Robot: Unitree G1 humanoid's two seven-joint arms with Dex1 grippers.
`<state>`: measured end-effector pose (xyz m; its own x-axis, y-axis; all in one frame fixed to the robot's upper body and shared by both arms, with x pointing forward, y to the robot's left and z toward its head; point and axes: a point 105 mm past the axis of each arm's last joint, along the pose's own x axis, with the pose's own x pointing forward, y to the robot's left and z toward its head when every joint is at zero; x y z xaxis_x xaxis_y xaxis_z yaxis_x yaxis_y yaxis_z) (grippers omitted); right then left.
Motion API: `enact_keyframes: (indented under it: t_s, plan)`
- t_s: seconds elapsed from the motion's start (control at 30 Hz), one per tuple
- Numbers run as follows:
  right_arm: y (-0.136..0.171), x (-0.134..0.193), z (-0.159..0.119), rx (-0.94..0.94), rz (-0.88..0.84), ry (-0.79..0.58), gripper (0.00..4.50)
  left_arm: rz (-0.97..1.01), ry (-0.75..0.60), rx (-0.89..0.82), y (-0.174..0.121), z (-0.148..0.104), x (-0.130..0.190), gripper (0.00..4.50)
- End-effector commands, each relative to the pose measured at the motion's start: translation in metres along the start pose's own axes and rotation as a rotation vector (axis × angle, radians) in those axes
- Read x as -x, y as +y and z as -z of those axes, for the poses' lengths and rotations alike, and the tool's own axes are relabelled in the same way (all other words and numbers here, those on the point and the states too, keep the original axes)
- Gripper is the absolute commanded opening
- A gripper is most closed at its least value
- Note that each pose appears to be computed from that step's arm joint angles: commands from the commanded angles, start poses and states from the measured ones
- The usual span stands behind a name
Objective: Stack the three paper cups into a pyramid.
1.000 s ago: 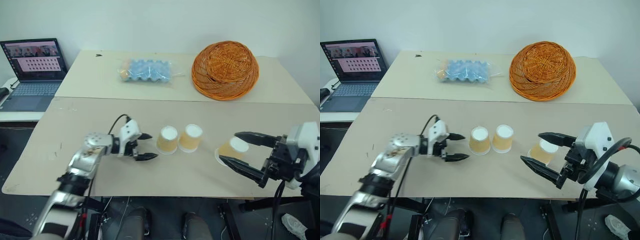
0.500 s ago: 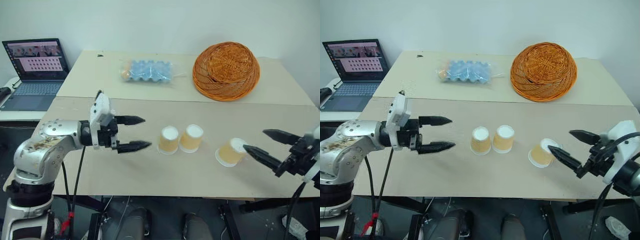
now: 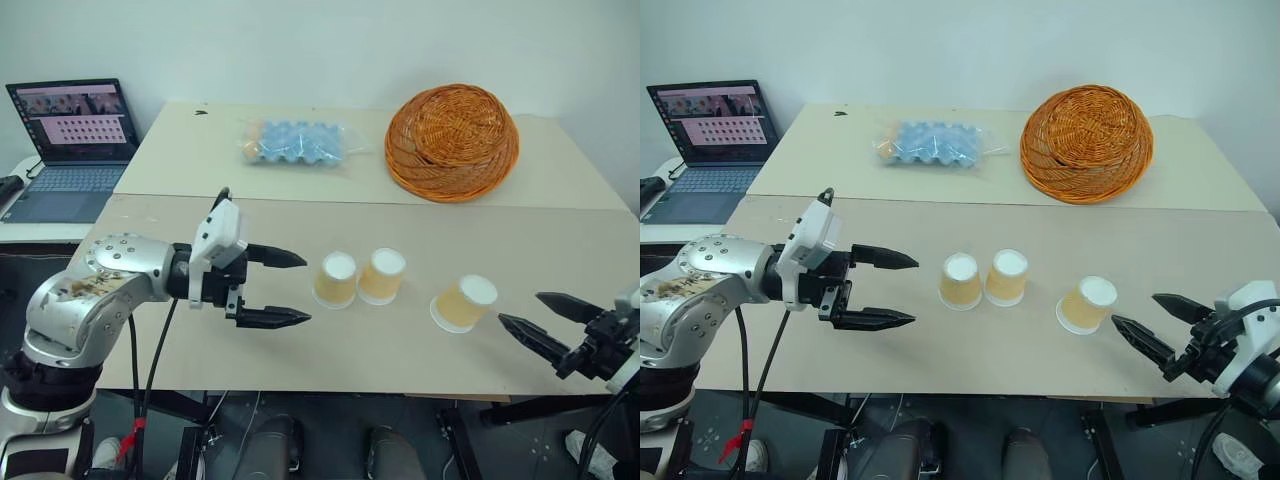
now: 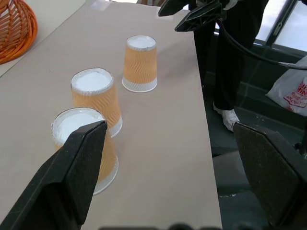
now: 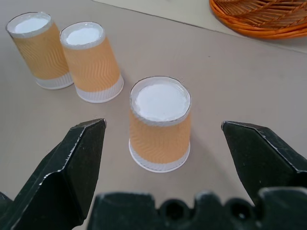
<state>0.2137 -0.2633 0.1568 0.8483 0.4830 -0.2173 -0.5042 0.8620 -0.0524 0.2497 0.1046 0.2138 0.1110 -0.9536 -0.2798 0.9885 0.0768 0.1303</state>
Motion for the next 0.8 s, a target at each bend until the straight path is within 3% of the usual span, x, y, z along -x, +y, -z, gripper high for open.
enact_keyframes:
  t_s: [0.03,0.23,0.8]
  plan:
    - [-0.001,-0.010,0.010,0.000,0.009,0.005,4.50,-0.004,-0.019,-0.039,0.002,-0.011,0.002,4.44]
    - [-0.008,-0.021,0.022,-0.009,0.032,0.015,4.50,-0.019,-0.025,-0.042,0.005,-0.013,0.002,4.44]
    - [-0.019,-0.061,-0.001,0.038,0.038,-0.062,4.50,-0.047,-0.034,-0.043,0.009,-0.015,0.000,4.44]
